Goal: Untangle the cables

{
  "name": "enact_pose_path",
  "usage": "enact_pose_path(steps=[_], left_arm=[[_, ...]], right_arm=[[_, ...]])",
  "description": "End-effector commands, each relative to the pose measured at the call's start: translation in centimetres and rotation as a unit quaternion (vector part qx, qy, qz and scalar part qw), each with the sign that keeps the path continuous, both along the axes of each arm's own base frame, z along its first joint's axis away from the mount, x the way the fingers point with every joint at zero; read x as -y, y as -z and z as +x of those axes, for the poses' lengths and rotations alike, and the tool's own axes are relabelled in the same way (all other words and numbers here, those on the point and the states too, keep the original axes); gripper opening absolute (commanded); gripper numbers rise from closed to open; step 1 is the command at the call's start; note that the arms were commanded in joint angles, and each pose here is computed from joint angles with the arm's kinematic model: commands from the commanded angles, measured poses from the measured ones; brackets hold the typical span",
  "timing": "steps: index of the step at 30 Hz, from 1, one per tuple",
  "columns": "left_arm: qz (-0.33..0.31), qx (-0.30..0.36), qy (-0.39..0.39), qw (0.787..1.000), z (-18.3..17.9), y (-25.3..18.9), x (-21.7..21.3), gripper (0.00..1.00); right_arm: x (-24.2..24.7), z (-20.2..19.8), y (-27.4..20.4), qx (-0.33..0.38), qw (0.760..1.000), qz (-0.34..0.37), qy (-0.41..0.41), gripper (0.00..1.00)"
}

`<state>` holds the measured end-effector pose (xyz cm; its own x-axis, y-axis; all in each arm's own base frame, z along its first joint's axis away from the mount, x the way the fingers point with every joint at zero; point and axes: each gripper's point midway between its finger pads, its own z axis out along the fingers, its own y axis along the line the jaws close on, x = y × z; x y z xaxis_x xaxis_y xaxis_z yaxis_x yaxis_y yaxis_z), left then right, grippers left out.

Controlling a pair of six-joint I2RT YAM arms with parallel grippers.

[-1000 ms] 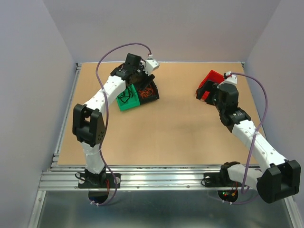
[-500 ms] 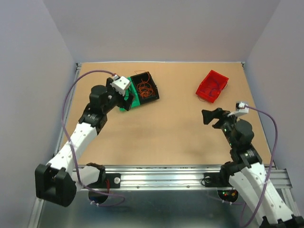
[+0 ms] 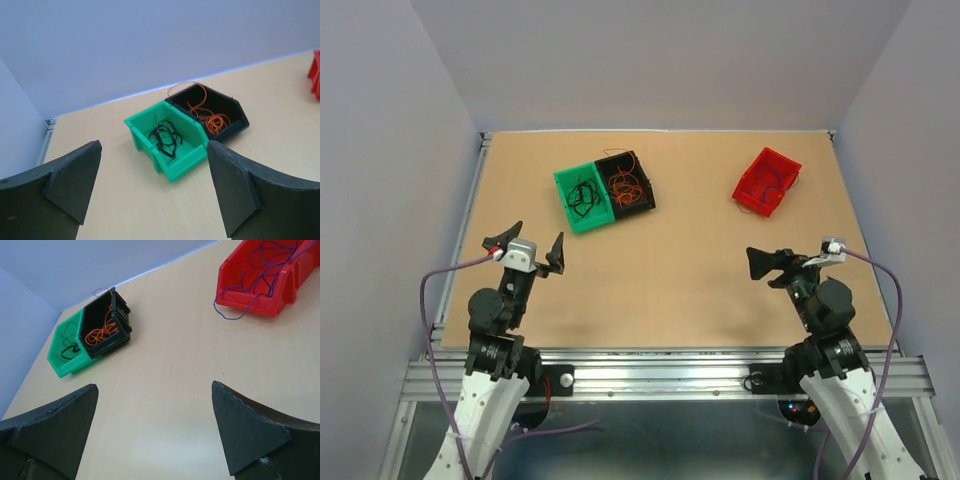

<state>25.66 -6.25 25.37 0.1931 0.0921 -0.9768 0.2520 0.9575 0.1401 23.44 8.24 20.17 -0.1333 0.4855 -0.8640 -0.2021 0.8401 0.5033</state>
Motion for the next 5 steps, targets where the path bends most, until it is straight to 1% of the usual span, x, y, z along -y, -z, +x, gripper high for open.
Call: enact_pose_path(steps=[1, 5], left_arm=[[-0.047, 0.062, -0.039, 0.996, -0.79, -2.25, -1.66, 0.99], [-0.039, 0.041, -0.034, 0.998, 0.02, -1.75, -1.26, 0.98]], right_arm=[[-0.47, 0.23, 0.61, -0.011, 1.0, 0.004, -0.008, 1.0], [-0.11, 0.41, 0.43, -0.01, 1.0, 0.001, 0.002, 1.0]])
